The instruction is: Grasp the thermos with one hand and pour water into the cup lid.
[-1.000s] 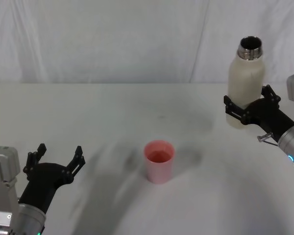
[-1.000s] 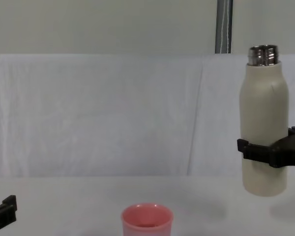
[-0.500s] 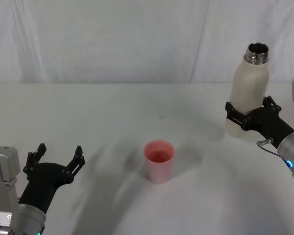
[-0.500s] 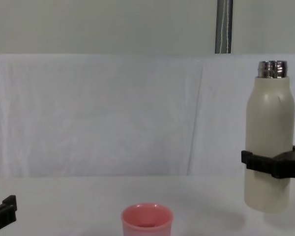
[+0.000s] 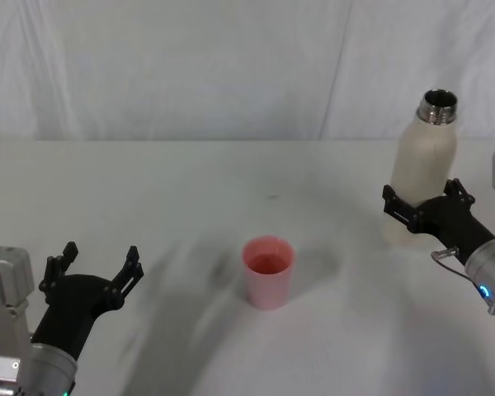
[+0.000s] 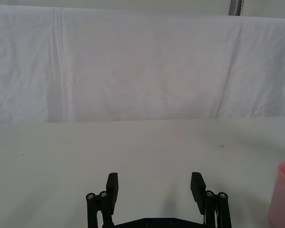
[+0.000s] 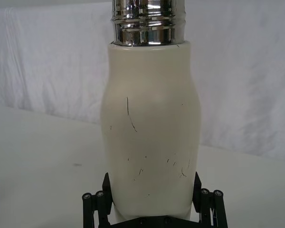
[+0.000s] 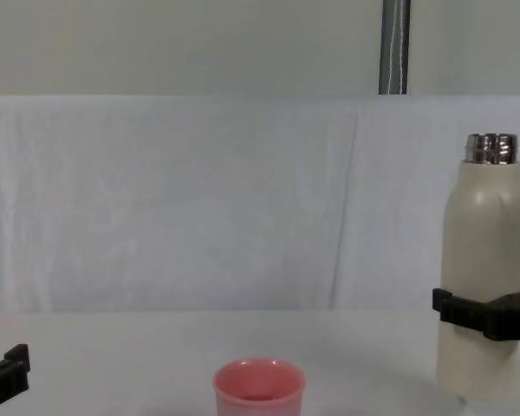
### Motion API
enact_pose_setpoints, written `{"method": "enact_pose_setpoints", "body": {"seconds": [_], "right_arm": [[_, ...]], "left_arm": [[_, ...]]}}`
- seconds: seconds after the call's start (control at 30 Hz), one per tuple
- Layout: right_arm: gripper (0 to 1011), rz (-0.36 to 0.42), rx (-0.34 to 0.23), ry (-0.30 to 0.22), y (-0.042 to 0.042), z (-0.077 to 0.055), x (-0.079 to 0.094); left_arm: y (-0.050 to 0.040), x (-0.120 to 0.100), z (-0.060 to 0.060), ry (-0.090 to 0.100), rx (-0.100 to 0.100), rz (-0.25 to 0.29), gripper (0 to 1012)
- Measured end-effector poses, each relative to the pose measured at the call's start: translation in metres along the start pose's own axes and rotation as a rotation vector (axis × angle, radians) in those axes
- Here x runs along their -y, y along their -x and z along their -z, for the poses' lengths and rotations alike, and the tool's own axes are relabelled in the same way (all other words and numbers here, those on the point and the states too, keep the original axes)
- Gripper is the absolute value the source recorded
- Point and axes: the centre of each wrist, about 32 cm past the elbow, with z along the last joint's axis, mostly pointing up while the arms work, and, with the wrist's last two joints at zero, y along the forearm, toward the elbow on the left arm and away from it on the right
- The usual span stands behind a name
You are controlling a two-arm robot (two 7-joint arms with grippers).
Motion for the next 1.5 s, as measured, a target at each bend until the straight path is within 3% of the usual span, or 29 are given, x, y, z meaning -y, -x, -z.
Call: {"method": "enact_pose_setpoints", "body": {"seconds": [0.43,0.97,1.5], "right_arm": [[960,-0.014,0.001,0.000,0.0024,0.009,-0.014],[960,-0.041,0.017,-0.009,0.0000,0.011,-0.040],[960,-0.041,0.012,-0.010,0.0010,0.014,-0.050]], "left_arm": [[0.0000,0.000,0.000,0.000,0.000,0.000,1001],[0.0000,0.000,0.000,0.000,0.000,0.000,1001],[0.0000,0.000,0.000,0.000,0.000,0.000,1001]]}}
